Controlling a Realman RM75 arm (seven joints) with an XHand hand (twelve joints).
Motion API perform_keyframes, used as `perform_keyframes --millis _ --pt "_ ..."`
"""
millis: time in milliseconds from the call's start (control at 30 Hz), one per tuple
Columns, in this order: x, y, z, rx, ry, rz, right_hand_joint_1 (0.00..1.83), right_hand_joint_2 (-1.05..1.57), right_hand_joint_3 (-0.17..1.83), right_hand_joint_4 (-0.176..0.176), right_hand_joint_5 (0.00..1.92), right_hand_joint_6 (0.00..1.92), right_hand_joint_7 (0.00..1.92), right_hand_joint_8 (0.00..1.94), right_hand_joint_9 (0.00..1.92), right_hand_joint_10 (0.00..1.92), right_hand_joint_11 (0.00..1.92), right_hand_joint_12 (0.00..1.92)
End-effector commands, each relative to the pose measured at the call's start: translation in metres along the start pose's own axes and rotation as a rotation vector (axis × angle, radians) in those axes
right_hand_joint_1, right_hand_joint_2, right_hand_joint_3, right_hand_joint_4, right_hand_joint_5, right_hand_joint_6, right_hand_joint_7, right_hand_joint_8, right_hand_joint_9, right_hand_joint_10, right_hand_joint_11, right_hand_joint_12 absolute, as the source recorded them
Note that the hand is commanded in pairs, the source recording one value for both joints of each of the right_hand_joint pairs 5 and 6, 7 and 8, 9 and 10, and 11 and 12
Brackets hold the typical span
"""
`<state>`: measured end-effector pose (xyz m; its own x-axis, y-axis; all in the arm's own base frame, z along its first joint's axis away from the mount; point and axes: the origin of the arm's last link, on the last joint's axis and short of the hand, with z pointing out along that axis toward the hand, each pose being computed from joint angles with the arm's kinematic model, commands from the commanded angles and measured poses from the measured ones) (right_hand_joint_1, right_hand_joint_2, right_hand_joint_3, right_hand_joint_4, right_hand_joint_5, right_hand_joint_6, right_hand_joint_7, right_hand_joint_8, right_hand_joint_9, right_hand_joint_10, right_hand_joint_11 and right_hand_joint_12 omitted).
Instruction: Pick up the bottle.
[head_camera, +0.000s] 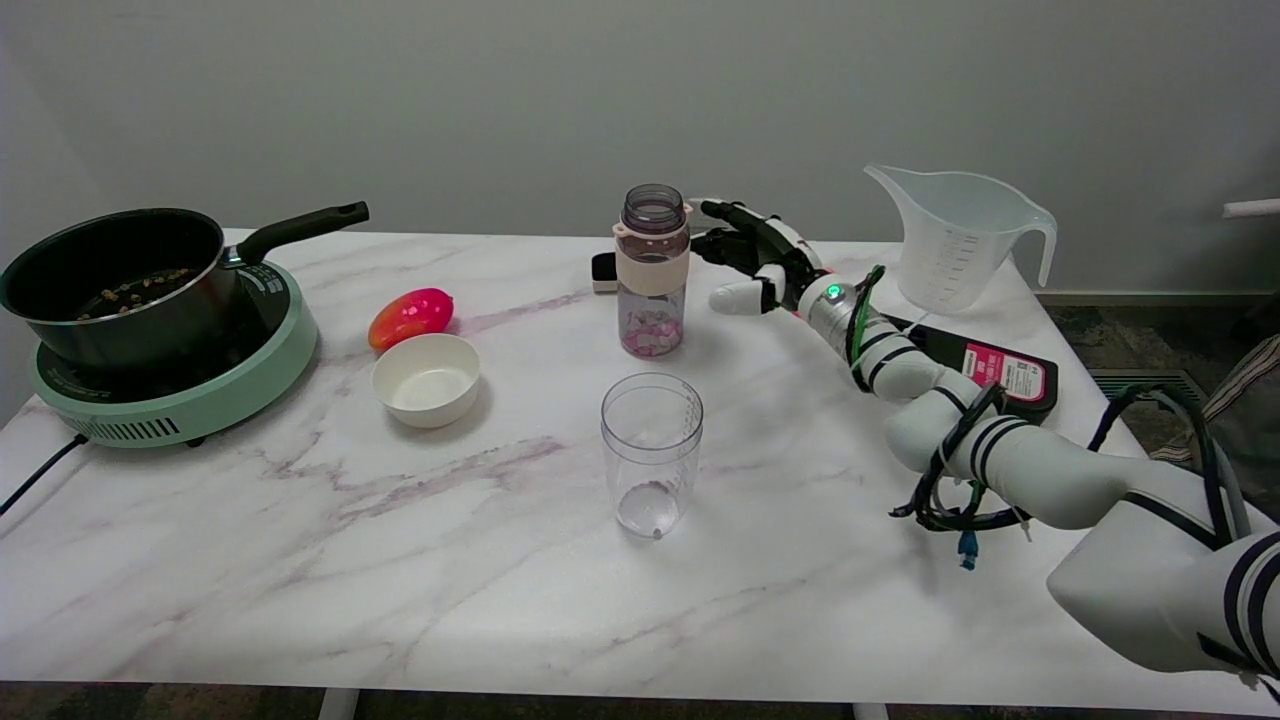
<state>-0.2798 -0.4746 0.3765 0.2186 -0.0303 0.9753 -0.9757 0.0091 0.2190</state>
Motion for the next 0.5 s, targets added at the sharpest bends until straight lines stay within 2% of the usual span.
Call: perform_keyframes --millis 33,500 --pt "-0.015 0.007 0.01 -0.041 0.061 -0.001 1.26 -0.73 1.18 0.0 0.23 0.23 0.63 0.63 0.48 0.48 0.38 0.38" --pt "-0.038 -0.017 0.023 0.033 0.025 -0.01 1.26 -0.72 1.19 0.0 0.24 0.24 0.63 0.63 0.49 0.49 0.42 0.42"
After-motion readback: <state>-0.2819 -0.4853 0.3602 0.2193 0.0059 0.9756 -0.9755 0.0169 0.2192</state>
